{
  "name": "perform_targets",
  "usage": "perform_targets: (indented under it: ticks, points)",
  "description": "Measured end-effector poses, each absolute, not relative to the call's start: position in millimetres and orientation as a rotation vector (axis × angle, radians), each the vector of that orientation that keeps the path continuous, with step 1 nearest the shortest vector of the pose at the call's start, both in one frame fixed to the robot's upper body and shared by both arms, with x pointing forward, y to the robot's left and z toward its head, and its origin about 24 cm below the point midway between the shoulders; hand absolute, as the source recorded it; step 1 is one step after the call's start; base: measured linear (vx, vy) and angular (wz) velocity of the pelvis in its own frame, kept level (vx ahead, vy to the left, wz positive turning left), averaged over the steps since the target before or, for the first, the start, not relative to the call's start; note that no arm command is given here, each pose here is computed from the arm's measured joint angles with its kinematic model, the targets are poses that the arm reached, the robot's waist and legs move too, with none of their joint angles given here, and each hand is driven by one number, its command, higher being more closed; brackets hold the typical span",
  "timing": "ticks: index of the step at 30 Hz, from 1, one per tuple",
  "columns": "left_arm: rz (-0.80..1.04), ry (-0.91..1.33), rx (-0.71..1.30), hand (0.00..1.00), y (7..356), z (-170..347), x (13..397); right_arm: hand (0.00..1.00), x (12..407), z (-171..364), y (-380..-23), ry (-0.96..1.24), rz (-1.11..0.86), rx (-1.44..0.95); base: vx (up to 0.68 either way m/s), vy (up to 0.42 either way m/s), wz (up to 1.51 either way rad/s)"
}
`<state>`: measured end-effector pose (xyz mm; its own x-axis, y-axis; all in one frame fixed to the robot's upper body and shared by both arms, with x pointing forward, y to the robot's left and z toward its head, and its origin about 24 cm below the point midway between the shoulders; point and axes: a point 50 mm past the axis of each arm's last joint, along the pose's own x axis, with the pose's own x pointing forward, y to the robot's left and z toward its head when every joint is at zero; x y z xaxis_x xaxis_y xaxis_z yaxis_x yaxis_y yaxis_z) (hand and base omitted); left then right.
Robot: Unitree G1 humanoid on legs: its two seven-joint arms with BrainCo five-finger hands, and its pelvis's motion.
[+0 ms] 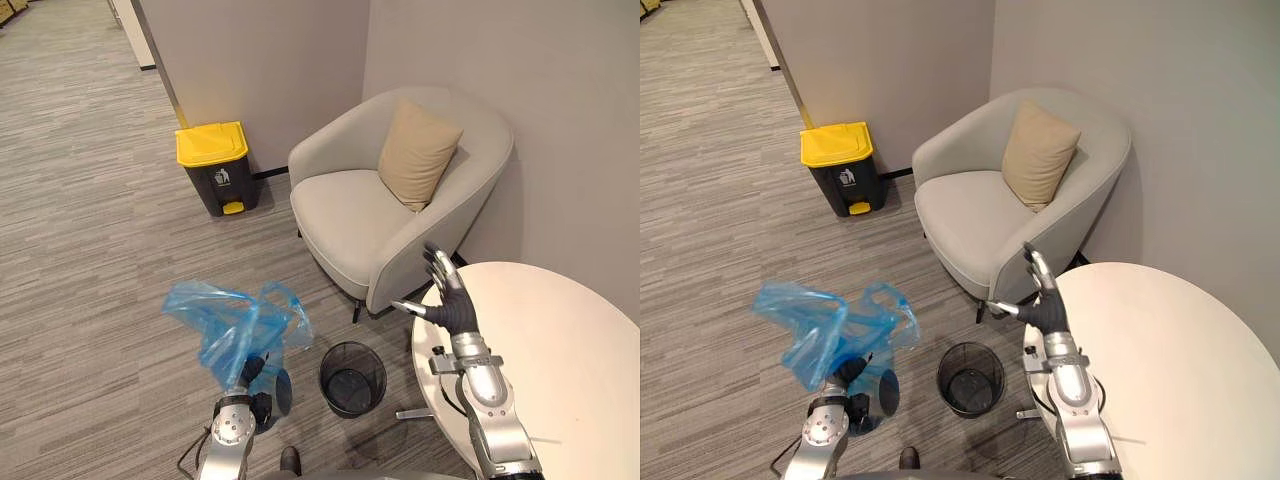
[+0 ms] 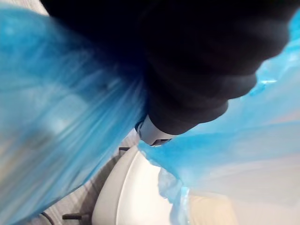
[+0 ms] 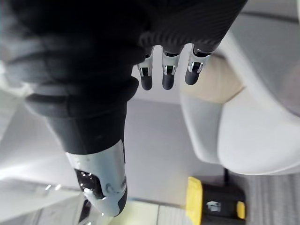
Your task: Gather rubbish on tea table into small bin, then transfer packed bag to large trash can.
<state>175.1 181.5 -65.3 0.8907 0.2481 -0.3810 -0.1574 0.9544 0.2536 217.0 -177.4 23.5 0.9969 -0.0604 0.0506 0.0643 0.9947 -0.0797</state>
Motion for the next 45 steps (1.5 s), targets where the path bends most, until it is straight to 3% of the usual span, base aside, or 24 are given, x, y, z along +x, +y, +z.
perform_targets:
  ticks: [10,17,37,45]
  points:
    - [0.15,0.634,0.21,1.0,183,-102,146,0.0,187,-55,-192,0.342,-0.151,-0.056,0.0,0.0,0.0]
    - [0.178,0.701,0.188,1.0,190,-112,130,0.0,170,-81,-194,0.485,-0.178,-0.033,0.0,0.0,0.0]
    - [0.165,0.796,0.181,1.0,190,-126,114,0.0,163,-95,-181,0.563,-0.121,-0.04,0.0,0.0,-0.03]
    - [0.19,0.692,0.174,1.0,199,-111,142,0.0,197,-75,-175,0.454,-0.054,-0.105,-0.05,0.025,-0.15]
